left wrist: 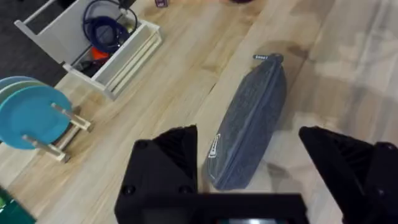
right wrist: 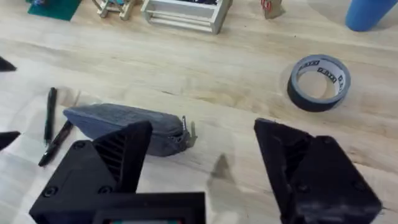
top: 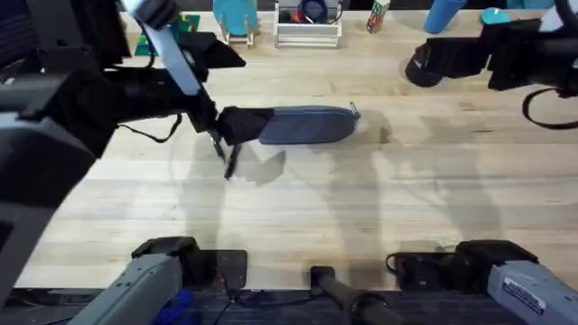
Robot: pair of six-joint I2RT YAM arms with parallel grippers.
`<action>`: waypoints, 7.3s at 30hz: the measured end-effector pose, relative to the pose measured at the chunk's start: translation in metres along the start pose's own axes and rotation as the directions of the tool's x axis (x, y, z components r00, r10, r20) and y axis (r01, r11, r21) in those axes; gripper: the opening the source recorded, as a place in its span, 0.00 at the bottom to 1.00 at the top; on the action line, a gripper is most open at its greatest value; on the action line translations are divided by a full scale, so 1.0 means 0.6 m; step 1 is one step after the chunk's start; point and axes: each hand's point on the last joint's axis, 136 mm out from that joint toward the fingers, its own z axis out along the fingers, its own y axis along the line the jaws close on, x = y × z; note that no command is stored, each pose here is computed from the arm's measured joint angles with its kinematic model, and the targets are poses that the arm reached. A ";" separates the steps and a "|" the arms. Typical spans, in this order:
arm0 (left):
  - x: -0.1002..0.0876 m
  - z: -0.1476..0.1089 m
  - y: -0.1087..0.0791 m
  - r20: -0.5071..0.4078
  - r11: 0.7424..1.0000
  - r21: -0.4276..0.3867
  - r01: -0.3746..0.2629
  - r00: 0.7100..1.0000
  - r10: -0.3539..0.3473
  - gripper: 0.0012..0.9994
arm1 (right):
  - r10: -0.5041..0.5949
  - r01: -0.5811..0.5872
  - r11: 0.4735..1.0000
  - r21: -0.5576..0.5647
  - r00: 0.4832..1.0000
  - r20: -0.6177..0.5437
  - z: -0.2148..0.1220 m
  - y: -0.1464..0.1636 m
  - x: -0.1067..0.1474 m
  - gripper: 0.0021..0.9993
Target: Unzip the bag, pick up the pens from the table one at a time and place them inside, then zip the bag closed.
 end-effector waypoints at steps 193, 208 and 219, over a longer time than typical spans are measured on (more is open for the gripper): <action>0.172 0.141 0.010 0.106 0.944 0.329 -0.038 0.994 0.003 0.04 | -0.686 0.657 0.568 -0.496 0.711 0.156 0.093 -0.024 0.013 1.00; 0.171 0.141 0.011 0.106 0.944 0.328 -0.039 0.994 0.004 0.04 | -0.701 0.676 0.439 -0.592 0.670 0.245 0.144 -0.029 0.065 1.00; 0.171 0.141 0.011 0.106 0.944 0.328 -0.039 0.994 0.004 0.04 | -0.657 0.689 0.360 -0.629 0.666 0.354 0.188 -0.030 0.100 1.00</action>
